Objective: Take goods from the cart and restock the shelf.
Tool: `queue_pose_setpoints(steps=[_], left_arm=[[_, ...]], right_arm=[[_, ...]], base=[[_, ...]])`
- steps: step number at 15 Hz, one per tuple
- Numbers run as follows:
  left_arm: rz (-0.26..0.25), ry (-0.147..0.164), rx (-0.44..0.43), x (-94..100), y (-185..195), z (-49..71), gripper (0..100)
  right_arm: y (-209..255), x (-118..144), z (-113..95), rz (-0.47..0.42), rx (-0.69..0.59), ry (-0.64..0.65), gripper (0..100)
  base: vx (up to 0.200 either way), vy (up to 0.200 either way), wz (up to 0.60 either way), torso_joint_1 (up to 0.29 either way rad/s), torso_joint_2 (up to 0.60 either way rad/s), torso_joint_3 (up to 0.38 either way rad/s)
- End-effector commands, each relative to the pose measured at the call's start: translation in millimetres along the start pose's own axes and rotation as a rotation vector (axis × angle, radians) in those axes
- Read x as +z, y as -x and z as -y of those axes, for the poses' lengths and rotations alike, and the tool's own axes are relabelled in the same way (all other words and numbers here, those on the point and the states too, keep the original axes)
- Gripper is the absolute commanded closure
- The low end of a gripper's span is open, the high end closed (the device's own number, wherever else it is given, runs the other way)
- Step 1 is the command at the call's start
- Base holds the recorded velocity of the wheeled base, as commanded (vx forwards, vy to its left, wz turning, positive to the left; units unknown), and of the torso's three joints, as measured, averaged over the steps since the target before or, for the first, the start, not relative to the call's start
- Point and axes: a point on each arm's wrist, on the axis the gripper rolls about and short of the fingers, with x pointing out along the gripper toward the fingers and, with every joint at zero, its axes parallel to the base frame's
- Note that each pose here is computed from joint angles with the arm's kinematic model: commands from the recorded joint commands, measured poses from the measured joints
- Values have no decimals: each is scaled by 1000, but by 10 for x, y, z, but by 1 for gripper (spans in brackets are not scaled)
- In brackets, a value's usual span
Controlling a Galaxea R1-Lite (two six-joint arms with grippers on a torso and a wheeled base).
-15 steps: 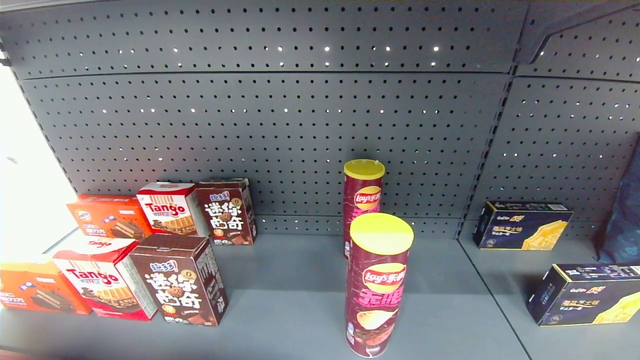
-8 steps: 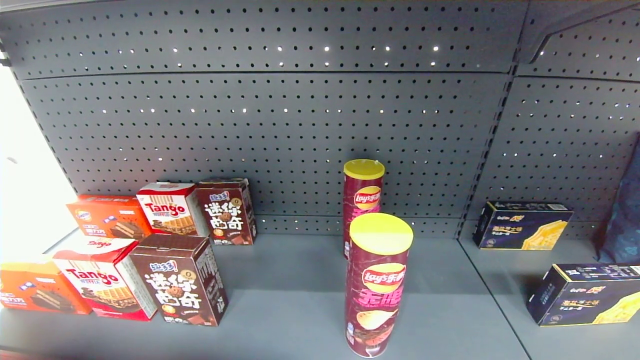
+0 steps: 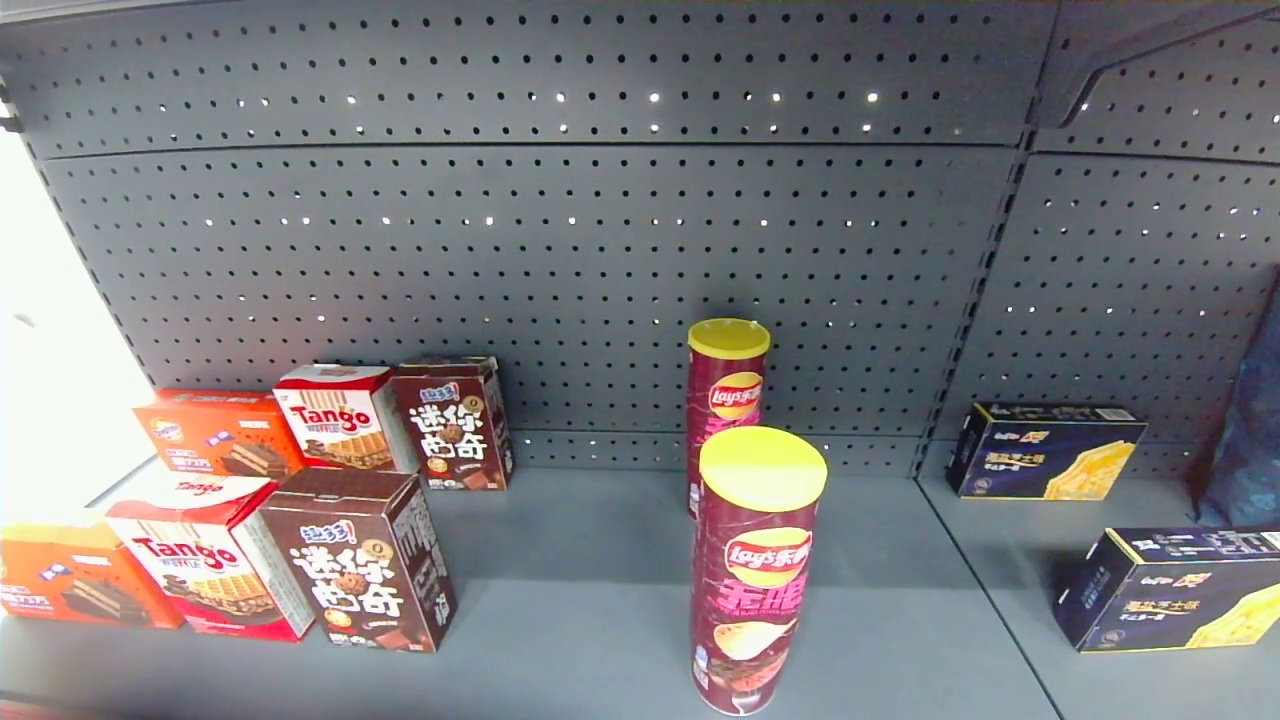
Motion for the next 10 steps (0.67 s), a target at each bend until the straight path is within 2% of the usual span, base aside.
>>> queue_pose_setpoints(steps=[1,3,8,10], left_arm=[[48,47,13,-18,37,4,0],[48,104,42,-17,37,-3,0],[48,103,42,-17,37,-3,0],[46,113,86,-18,38,-13,0]], right_arm=[[-2,0,0,-3,0,0,0],[-2,0,0,-3,0,0,0],[-2,0,0,-3,0,0,0],[-2,0,0,-3,0,0,0]], base=[[0,0,0,0,0,0],[0,0,0,0,0,0],[0,0,0,0,0,0],[0,0,0,0,0,0]])
